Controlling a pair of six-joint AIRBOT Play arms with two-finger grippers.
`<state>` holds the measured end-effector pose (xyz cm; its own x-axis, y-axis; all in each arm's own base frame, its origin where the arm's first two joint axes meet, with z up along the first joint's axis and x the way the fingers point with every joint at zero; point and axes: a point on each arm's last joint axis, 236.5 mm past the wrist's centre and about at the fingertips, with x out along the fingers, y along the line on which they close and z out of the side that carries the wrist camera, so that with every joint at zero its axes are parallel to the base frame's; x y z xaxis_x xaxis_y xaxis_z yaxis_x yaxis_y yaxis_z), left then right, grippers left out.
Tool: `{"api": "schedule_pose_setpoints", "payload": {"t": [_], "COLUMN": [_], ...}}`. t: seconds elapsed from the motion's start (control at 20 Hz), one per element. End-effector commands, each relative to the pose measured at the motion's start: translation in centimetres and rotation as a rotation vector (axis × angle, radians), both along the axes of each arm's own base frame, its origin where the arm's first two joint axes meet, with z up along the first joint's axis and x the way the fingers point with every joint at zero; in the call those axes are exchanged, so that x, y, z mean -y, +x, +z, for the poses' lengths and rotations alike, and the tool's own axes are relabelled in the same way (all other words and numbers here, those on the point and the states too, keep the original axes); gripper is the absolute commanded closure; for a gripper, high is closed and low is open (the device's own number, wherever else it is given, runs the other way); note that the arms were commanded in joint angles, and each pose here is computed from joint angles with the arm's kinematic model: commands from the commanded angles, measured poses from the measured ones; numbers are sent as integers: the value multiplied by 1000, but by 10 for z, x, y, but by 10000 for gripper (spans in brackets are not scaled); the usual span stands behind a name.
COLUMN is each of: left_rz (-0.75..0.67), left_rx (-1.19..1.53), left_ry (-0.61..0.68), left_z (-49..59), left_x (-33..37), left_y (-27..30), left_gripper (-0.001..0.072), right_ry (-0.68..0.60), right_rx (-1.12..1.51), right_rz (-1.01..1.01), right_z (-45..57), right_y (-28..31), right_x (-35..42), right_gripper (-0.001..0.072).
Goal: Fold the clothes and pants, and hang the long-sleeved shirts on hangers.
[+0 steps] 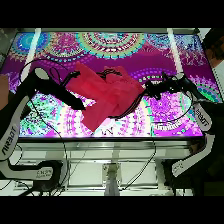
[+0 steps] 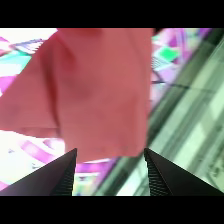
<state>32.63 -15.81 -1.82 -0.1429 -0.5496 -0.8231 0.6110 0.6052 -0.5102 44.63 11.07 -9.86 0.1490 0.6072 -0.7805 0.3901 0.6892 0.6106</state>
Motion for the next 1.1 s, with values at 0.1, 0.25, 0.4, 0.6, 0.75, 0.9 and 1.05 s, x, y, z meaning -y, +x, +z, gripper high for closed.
{"api": "schedule_pose_setpoints", "payload": {"t": [0.1,0.25,0.4,0.6,0.75,0.9,1.05], "left_rz": [19,-10,-35,-32,-42,-51,-50], "left_rx": [73,21,-21,-35,-74,-96,-97], "left_ry": [82,87,89,90,63,60,56], "left_z": [-32,-50,-60,-65,-66,-68,-67], "left_x": [-4,5,7,6,15,16,17], "left_y": [21,13,6,5,-2,-7,-7], "left_gripper": [217,218,220,219,220,220,221], "right_ry": [25,29,29,28,27,27,27], "right_rx": [17,14,14,17,27,28,28], "right_rz": [48,51,53,56,68,69,69], "right_z": [4,5,5,5,5,5,5], "right_y": [-4,-5,-5,-5,-5,-5,-5], "right_x": [-6,-7,-7,-7,-7,-7,-7], "right_gripper": [698,697,698,698,698,697,697]}}
